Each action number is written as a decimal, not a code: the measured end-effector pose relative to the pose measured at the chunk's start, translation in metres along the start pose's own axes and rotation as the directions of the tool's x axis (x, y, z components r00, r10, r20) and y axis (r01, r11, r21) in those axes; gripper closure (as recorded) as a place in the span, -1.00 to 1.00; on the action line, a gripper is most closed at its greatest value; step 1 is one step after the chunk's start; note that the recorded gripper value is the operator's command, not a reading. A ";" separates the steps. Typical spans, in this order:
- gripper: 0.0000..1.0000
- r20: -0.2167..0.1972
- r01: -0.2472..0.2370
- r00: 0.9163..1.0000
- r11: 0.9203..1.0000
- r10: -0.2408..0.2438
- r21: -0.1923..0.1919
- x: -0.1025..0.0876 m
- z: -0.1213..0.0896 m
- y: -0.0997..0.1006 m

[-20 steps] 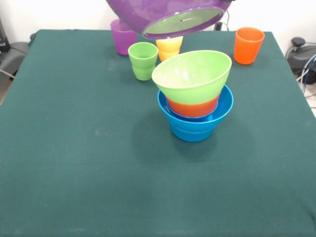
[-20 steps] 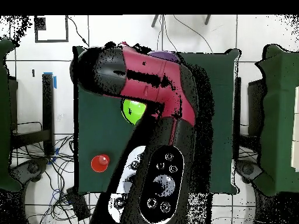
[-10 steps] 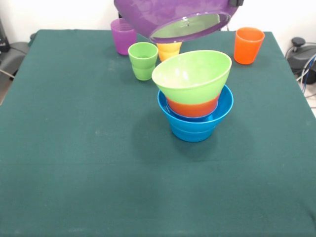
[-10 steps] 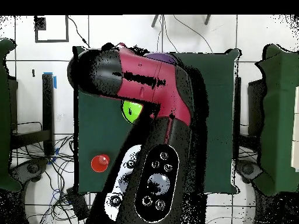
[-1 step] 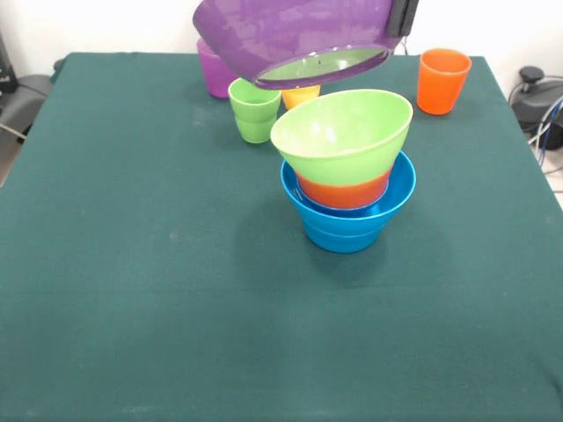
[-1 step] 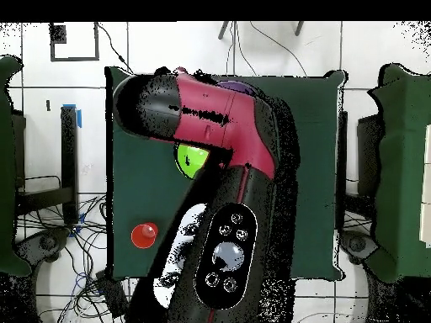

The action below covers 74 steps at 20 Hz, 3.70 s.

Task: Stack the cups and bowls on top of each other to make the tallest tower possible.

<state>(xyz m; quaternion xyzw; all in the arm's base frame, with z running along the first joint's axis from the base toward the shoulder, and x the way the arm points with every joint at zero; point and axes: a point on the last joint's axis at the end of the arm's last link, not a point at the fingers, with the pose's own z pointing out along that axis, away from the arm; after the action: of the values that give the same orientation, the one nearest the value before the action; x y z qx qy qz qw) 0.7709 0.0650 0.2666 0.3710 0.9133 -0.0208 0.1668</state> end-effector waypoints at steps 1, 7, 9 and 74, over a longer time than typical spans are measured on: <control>1.00 -0.001 0.001 1.000 1.000 -0.001 0.003 0.001 0.001 0.000; 1.00 -0.008 0.006 1.000 1.000 -0.006 0.017 0.007 0.010 -0.001; 1.00 -0.009 0.010 1.000 1.000 -0.009 0.022 0.010 0.012 0.000; 1.00 -0.178 -0.014 0.983 0.988 0.041 0.153 0.100 0.079 -0.011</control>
<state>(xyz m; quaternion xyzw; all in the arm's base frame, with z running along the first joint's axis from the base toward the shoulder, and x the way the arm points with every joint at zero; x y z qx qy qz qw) 0.7193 0.1107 0.1593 0.3956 0.9152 -0.0537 0.0548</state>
